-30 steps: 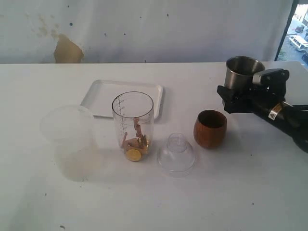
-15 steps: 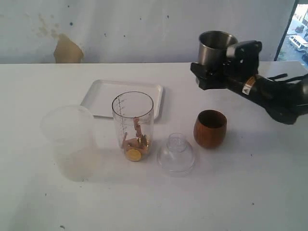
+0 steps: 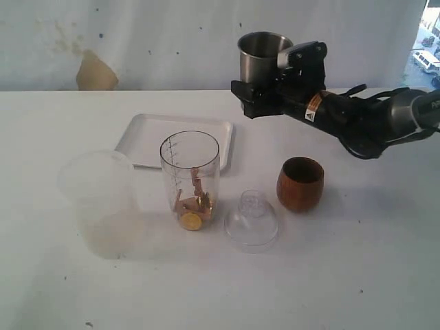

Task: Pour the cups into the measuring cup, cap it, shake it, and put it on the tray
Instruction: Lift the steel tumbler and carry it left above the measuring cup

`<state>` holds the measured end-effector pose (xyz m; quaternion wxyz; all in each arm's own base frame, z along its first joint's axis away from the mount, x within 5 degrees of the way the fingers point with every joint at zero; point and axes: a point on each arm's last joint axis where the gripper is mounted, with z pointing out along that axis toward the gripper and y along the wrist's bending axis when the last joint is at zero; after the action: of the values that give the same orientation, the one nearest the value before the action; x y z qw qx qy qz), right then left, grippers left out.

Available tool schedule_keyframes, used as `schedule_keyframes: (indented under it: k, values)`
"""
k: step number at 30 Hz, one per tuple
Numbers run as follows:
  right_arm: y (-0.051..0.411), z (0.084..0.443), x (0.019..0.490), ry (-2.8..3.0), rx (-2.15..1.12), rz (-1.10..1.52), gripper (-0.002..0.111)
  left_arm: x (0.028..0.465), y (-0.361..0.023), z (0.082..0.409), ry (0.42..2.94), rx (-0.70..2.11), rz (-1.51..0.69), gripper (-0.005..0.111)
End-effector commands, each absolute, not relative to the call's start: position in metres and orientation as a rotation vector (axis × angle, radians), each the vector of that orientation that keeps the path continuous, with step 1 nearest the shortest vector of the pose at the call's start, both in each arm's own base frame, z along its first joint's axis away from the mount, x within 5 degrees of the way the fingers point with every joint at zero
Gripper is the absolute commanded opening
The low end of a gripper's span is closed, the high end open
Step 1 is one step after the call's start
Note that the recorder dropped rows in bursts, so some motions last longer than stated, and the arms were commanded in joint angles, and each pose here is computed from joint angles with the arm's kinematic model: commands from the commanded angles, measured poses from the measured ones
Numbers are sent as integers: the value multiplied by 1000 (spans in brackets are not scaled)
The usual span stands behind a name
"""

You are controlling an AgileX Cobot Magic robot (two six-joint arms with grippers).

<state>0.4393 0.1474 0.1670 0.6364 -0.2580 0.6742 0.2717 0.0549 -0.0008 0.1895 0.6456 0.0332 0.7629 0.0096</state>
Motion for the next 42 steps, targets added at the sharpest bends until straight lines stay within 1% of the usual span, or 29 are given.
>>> schedule_keyframes:
  k: [1,11,18,25,30,36,42]
  values:
    - [157,175,438,1479,-585,662,0,55,-1,190,1737,67,13,103]
    - [166,159,436,1485,-602,700,0,55,-1,190,1737,67,13,103]
    - [182,155,430,1464,-651,691,0,55,-1,190,1737,67,13,103]
    - [184,155,431,1463,-673,683,0,55,-1,190,1737,67,13,103]
    - [188,151,426,1457,-801,681,0,55,-1,190,1737,67,13,103]
    - [189,153,424,1415,-848,656,0,55,-1,190,1737,67,13,103]
    - [189,173,421,1359,-891,635,0,55,-1,190,1737,67,13,103]
